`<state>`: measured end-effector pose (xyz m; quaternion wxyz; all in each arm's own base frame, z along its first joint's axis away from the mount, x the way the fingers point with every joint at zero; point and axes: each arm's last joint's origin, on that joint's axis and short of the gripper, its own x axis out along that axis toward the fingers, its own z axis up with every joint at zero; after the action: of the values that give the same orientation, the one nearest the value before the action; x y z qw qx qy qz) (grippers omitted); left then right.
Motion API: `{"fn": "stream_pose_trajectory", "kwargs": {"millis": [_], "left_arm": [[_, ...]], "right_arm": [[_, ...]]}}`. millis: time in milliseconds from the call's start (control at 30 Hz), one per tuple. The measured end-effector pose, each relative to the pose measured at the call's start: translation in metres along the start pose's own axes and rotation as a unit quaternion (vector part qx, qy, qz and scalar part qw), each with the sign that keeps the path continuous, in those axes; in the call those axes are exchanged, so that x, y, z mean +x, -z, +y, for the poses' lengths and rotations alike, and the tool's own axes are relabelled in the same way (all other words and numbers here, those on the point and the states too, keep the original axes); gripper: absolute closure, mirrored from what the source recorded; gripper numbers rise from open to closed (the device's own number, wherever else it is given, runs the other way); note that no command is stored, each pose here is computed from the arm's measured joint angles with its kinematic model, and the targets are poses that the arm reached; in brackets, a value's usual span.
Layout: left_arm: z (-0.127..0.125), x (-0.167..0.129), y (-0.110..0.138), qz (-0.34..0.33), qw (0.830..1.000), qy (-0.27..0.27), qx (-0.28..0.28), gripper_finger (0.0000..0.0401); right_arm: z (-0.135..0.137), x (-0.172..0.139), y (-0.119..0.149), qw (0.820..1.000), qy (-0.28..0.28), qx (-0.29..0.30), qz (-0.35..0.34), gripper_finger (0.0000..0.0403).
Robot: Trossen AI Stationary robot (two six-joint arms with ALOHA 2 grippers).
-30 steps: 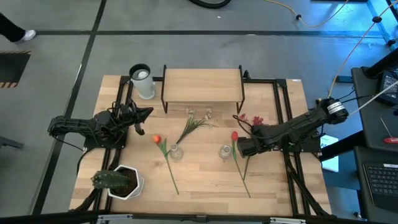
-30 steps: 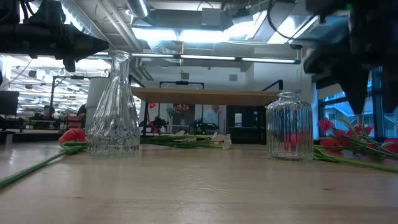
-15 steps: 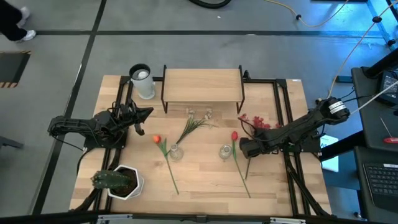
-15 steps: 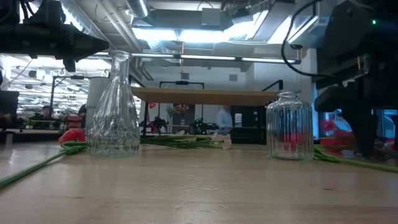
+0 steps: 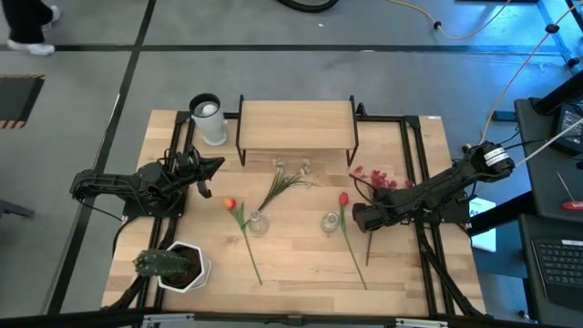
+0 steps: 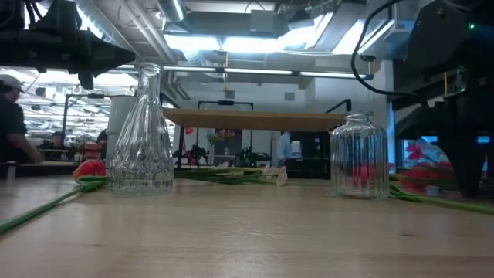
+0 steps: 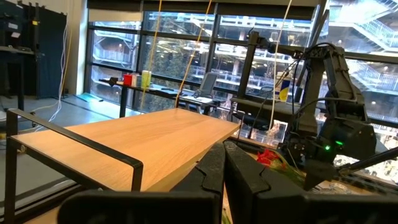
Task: Pick and place flowers into a vace then onto a shelf
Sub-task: Put the red flowers into the right transparent vase
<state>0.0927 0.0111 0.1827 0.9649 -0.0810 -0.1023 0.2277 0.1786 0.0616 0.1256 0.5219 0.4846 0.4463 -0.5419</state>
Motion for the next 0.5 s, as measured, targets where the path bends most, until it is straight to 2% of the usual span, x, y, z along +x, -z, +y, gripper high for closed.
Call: {"fn": "stream_pose_trajectory", "kwargs": {"millis": [300, 400, 500], "left_arm": [[0.000, 0.000, 0.000, 0.000, 1.000, 0.000, 0.000, 0.0397], [0.000, 0.000, 0.000, 0.000, 1.000, 0.000, 0.000, 0.0397], [0.000, 0.000, 0.000, 0.000, 1.000, 0.000, 0.000, 0.0397]], "right_arm": [[0.000, 0.000, 0.000, 1.000, 0.000, -0.029, 0.001, 0.0389], [0.000, -0.003, -0.001, 0.999, -0.010, -0.034, 0.008, 0.0391], [0.002, -0.014, -0.002, 0.998, -0.047, -0.045, 0.006, 0.0394]]}}
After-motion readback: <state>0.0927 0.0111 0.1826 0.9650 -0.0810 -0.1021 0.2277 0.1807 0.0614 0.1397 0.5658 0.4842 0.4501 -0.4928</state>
